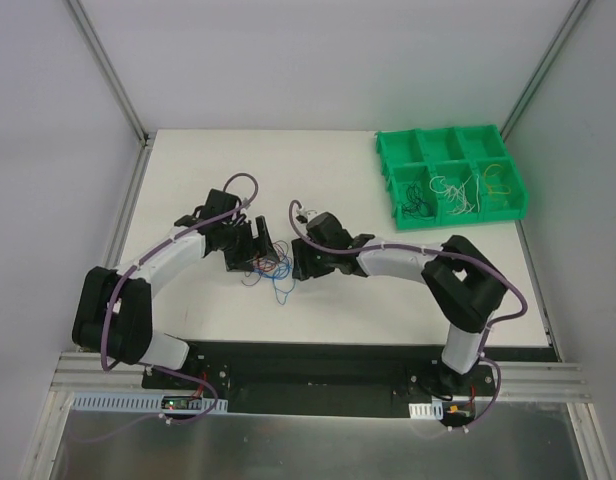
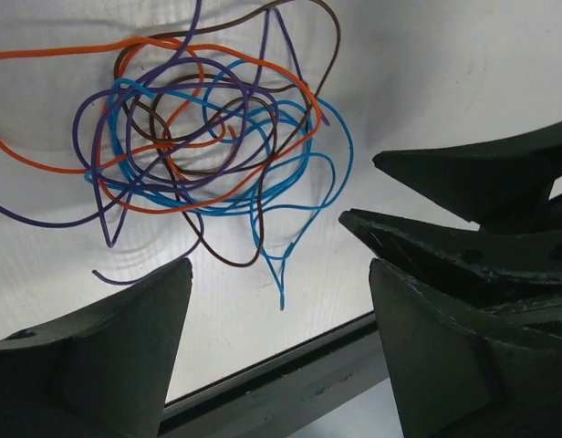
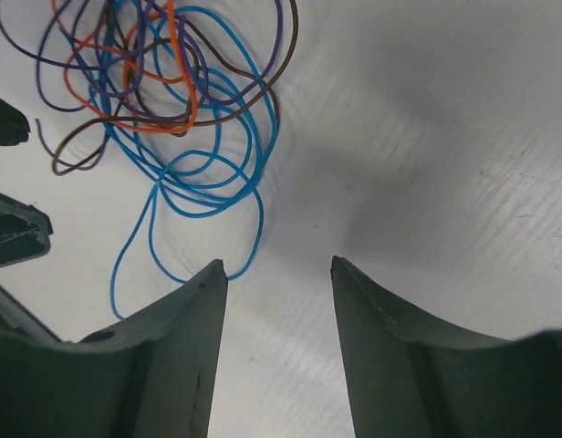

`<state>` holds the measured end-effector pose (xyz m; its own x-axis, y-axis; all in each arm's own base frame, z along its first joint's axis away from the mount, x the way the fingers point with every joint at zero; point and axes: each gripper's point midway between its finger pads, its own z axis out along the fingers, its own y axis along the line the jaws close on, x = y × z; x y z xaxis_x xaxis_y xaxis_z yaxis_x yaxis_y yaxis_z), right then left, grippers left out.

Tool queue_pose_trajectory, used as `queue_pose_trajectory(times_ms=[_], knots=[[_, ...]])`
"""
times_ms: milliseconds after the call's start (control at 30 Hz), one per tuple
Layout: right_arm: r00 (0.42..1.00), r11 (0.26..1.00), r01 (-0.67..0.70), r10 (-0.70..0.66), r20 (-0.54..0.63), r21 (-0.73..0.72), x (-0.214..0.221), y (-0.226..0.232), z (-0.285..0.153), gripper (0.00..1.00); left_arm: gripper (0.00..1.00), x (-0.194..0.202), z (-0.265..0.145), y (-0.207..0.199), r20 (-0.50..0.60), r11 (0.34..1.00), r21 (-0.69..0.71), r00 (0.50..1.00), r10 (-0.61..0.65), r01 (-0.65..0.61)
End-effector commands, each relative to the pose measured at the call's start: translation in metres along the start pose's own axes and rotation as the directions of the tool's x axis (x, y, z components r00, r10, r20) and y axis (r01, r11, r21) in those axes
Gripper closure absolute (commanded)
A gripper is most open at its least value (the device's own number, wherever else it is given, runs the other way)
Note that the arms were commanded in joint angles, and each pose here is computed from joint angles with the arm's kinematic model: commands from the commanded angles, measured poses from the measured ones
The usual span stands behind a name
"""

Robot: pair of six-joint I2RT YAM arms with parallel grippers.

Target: Untangle the cables

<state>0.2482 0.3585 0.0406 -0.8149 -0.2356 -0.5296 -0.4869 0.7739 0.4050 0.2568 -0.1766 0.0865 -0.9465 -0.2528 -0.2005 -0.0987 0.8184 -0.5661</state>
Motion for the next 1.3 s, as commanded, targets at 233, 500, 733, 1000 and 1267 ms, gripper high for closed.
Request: queue_pose_trajectory(times_ms=[233,500,733,1000,1267], knots=[[0.978,0.89,0.168,-0.204,0.04,0.423,-0.008,-0.019,0.012,0.52,0.31,-0.032,0.014,0.021,0.077,0.98,-0.154,0.991,-0.113,0.124],[0.967,0.813,0.169,-0.246,0.066,0.558,-0.007,-0.039,0.002,0.85,0.33,-0.035,0.032,0.03,0.031,0.966,-0.183,0.983,-0.181,0.184],[0.924,0.809,0.128,-0.307,0.227,0.573,-0.02,-0.043,-0.049,1.0,0.29,-0.035,0.055,0.04,-0.028,0.953,-0.257,0.985,-0.171,0.158],[0.759,0.748,-0.098,-0.371,0.536,0.657,-0.066,-0.067,-0.208,1.0,0.34,-0.033,0.057,0.058,-0.032,0.934,-0.323,0.984,-0.173,0.154],[0.544,0.812,-0.275,-0.31,0.779,0.515,-0.094,-0.083,-0.347,1.0,0.38,-0.028,0.061,0.072,-0.075,0.931,-0.325,0.976,-0.203,0.168]])
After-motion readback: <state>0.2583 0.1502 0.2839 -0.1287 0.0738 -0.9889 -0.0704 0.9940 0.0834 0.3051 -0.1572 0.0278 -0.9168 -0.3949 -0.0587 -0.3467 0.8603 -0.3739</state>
